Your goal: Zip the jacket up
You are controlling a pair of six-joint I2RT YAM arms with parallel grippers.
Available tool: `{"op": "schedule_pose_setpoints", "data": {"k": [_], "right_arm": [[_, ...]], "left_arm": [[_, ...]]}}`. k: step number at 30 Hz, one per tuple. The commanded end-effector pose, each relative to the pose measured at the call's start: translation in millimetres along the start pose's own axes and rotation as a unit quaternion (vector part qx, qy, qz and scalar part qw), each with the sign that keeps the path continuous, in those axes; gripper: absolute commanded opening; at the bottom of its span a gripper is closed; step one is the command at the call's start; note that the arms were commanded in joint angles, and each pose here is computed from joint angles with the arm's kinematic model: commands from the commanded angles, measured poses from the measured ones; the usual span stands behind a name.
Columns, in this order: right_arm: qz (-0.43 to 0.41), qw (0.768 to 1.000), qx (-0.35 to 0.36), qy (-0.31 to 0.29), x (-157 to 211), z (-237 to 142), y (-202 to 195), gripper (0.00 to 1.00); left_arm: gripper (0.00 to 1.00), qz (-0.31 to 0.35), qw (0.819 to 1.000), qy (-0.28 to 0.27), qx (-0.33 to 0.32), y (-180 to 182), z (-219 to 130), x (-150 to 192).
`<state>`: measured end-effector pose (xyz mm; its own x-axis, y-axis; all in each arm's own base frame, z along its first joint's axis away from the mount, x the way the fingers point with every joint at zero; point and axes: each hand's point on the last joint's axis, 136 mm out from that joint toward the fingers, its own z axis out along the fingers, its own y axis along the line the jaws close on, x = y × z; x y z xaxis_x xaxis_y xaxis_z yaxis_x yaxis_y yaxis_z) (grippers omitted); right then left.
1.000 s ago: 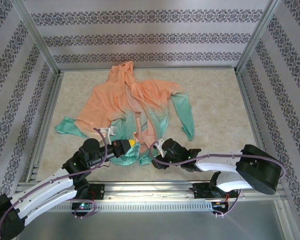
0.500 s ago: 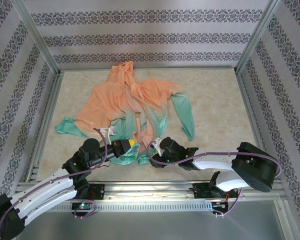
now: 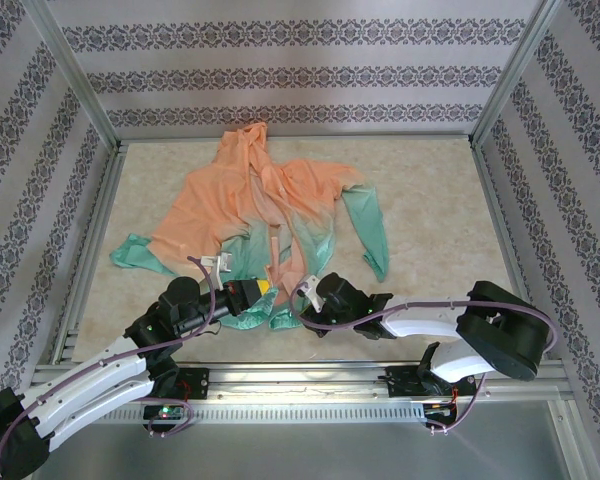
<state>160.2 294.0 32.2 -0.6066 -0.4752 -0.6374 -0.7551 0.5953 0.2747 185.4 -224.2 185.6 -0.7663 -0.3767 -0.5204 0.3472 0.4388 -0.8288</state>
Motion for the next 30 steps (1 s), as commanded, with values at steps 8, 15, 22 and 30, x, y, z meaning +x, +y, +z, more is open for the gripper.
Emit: {"op": "schedule_pose_setpoints", "data": {"k": [8, 15, 22, 30], "right_arm": [[-0.036, 0.992, -0.073, -0.095, -45.6, -43.0, 29.9, 0.00], [0.004, 0.989, -0.124, -0.077, -29.8, -47.9, 25.8, 0.02], [0.028, 0.990, -0.130, -0.051, -13.0, -38.4, 20.4, 0.31], [0.028, 0.991, -0.117, -0.056, -16.4, -36.8, 16.9, 0.39]], "left_arm": [[0.00, 0.046, 0.999, 0.011, -0.025, 7.1, 1.4, -0.4], [0.00, 0.072, 0.996, 0.045, -0.033, 21.6, 18.7, 12.6], [0.00, 0.078, 0.993, 0.071, -0.060, 45.2, 32.0, 25.4], [0.00, 0.078, 0.993, 0.063, -0.069, 48.9, 29.1, 24.0]]}}
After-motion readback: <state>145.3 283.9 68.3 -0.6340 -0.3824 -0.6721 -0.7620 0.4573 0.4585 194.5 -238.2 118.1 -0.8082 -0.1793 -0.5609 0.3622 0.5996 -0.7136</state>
